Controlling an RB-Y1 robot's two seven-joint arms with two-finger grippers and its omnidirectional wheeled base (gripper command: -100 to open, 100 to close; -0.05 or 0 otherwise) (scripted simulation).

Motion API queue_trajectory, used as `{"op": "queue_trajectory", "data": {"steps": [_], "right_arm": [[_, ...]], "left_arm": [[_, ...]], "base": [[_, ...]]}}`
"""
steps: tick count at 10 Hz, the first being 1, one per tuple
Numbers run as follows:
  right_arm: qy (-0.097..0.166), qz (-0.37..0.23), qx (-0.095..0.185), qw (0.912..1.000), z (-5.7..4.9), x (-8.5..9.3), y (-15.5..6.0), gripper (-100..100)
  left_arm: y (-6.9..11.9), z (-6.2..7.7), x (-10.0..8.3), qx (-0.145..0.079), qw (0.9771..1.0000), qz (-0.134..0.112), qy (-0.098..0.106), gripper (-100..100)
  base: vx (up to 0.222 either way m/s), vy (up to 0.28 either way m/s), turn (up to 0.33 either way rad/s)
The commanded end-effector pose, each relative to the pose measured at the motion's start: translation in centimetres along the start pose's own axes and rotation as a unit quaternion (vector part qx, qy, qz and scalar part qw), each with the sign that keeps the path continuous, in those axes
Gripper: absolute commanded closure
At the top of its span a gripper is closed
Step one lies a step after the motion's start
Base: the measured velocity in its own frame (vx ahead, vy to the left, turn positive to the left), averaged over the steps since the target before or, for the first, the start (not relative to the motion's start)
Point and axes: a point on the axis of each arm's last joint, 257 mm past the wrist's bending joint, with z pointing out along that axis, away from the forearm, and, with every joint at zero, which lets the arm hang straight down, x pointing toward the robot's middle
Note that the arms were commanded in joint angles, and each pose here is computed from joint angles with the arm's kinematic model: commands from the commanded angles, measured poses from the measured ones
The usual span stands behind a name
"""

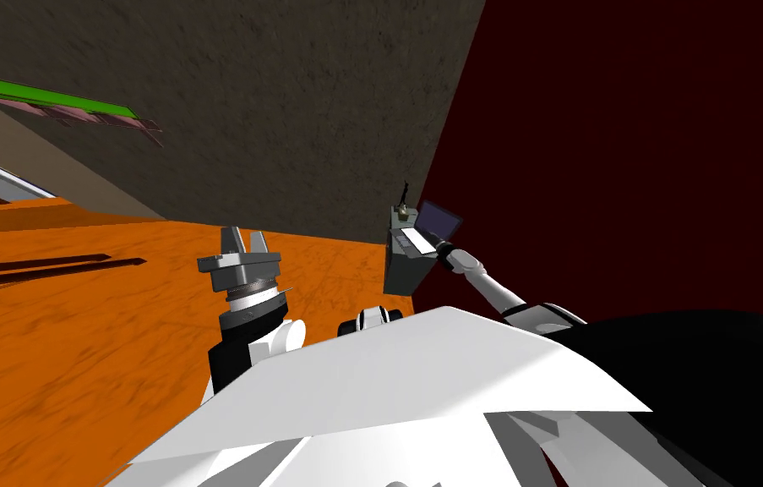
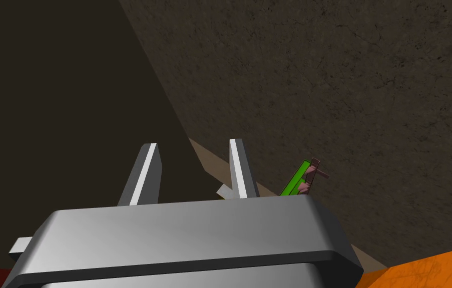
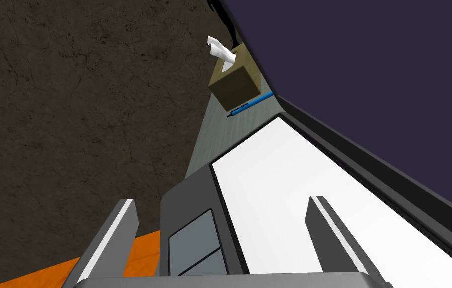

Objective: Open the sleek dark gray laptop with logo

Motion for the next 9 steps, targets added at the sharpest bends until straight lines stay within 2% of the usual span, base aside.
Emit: {"op": "queue_trajectory", "data": {"steps": [1, 2, 3, 4, 5, 6, 7, 8, 9], "right_arm": [[-0.009, -0.023, 0.028, 0.9993, 1.1, -0.4, -2.7, -100], [-0.015, 0.009, 0.040, 0.9991, 2.3, -1.3, -4.2, -100], [-0.014, 0.011, 0.054, 0.9984, 2.8, -1.3, -5.7, -100], [-0.018, 0.005, 0.077, 0.9969, 3.5, -1.6, -8.0, -100], [-0.034, -0.021, 0.108, 0.9933, 3.9, -2.0, -10.6, -100], [-0.021, -0.022, 0.110, 0.9934, 4.1, -0.6, -10.9, -100], [-0.029, -0.017, 0.110, 0.9934, 3.9, -1.7, -10.6, -100], [-0.024, -0.040, 0.089, 0.9950, 3.0, -1.1, -8.7, 100], [-0.023, -0.046, 0.076, 0.9958, 2.6, -1.0, -7.3, 100]], "left_arm": [[0.0, 0.0, 0.0, 0.000, 1.0000, 0.000, 0.000, 0], [0.0, 0.0, 0.0, 0.000, 1.0000, 0.000, 0.000, 0], [0.0, 0.0, 0.0, 0.000, 1.0000, 0.000, 0.000, 0], [0.0, 0.0, 0.0, 0.000, 1.0000, 0.000, 0.000, 0], [0.0, 0.0, 0.0, 0.000, 1.0000, 0.000, 0.000, 0], [0.0, 0.0, 0.0, 0.000, 1.0000, 0.000, 0.000, 0], [0.0, 0.0, 0.0, 0.000, 1.0000, 0.000, 0.000, 0], [0.0, 0.0, 0.0, 0.000, 1.0000, 0.000, 0.000, 0], [0.0, 0.0, 0.0, 0.000, 1.0000, 0.000, 0.000, 0]], "base": [[-0.008, 0.008, 0.016], [-0.067, -0.043, -0.175], [-0.090, -0.053, -0.094], [-0.047, -0.033, -0.001], [-0.020, -0.015, -0.011], [-0.014, 0.050, 0.013], [-0.004, 0.056, 0.030], [0.085, 0.045, 0.111], [0.083, 0.048, 0.068]]}}
